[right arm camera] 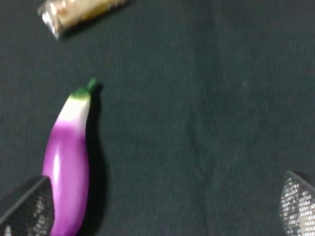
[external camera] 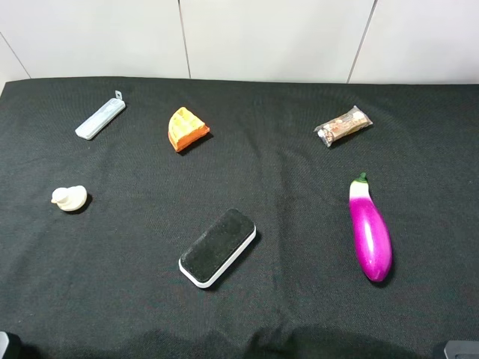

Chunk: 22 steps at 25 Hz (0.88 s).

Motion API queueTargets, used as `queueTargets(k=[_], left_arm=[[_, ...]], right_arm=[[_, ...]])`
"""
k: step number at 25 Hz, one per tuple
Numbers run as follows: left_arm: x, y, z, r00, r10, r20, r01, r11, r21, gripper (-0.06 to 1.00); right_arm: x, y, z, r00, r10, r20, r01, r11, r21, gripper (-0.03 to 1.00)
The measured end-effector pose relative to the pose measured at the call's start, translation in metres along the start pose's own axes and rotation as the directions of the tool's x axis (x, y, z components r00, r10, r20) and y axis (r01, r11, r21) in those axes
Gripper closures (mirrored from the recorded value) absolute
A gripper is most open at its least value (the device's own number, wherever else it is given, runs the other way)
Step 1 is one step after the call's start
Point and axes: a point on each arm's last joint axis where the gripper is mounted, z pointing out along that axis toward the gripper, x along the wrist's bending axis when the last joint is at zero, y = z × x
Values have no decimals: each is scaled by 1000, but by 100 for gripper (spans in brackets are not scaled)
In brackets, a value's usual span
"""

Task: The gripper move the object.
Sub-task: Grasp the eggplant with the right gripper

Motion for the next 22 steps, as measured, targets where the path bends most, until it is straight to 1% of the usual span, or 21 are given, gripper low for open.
queueTargets(k=[4,6,10,12,16,22], left_arm=[[0,0,0,1000,0,0,0,1000,0,4],[0,0,0,1000,0,0,0,1000,0,4],[0,0,0,1000,0,0,0,1000,0,4],[0,0,0,1000,0,0,0,1000,0,4],[0,0,0,1000,0,0,0,1000,0,4],[0,0,0,1000,0,0,0,1000,0,4]], right_arm=[[2,14,5,1000,12,-15,-10,996,89,27],[3,23,7,1000,14,-22,-11,994,110,27],[10,38,9,998,-32,-61,42,986,159,27],[15,43,14,994,-66,-83,82,976,202,27],[25,53,26,991,-78,-107,106,952,286,27],[35,56,52,992,-64,-111,103,912,397,27]])
